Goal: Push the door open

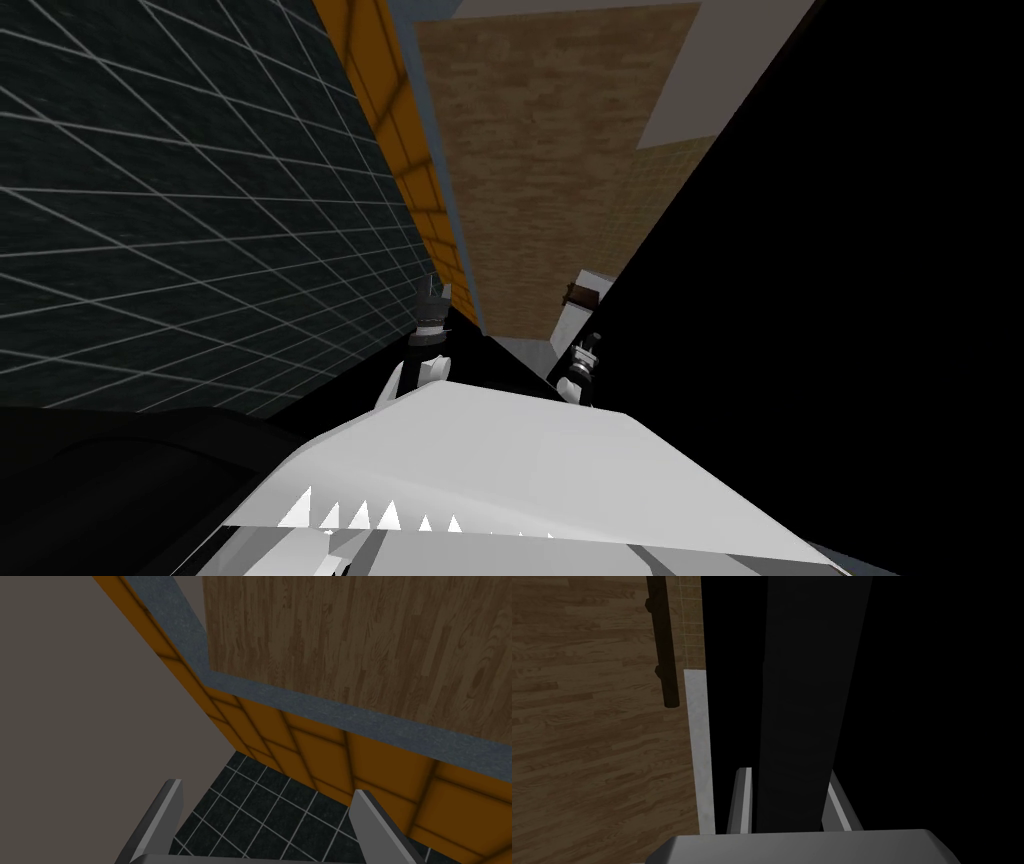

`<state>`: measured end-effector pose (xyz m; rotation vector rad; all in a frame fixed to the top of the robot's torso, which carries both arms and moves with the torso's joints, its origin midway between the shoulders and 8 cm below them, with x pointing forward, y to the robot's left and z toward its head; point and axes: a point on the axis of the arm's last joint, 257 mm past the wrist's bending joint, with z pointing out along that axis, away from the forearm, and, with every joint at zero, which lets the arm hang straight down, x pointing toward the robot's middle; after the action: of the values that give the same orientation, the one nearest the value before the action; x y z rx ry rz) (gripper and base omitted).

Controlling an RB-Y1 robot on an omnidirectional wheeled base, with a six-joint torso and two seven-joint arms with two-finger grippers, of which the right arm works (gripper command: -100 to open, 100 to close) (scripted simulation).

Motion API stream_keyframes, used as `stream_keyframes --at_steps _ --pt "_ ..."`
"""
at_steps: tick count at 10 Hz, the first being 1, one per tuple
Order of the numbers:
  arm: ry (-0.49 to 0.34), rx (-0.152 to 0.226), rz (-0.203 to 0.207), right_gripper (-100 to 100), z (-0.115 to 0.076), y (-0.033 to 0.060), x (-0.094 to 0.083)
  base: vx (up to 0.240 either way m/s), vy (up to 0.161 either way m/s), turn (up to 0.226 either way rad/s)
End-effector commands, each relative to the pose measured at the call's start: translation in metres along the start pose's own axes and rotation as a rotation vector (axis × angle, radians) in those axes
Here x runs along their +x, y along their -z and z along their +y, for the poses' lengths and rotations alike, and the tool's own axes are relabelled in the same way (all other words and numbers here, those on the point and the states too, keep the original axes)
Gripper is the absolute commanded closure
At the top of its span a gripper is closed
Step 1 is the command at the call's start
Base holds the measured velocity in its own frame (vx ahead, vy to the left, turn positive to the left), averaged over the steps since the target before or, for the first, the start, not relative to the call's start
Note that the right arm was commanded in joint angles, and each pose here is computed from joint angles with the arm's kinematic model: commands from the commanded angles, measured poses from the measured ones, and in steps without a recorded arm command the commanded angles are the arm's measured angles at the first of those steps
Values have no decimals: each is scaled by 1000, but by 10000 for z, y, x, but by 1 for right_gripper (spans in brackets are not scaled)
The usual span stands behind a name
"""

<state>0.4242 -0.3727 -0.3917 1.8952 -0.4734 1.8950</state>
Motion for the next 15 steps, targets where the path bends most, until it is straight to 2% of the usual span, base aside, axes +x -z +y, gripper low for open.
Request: stream_keyframes --at_steps 1,6,7,10,11,14,15 --pt "5 -43 25 100 211 -107 74 132 -27 70" --pt "13 -136 28 100 650 -198 91 96 -33 68" --pt "13 -136 28 100 650 -198 91 59 -20 47" --pt "16 -201 29 100 940 -232 99 67 -19 70" --pt "16 -201 29 100 940 -232 99 77 -37 11" --pt "15 -269 29 100 1236 -243 104 78 -33 82" --pt "15 -269 29 100 1236 -243 104 55 -36 12"
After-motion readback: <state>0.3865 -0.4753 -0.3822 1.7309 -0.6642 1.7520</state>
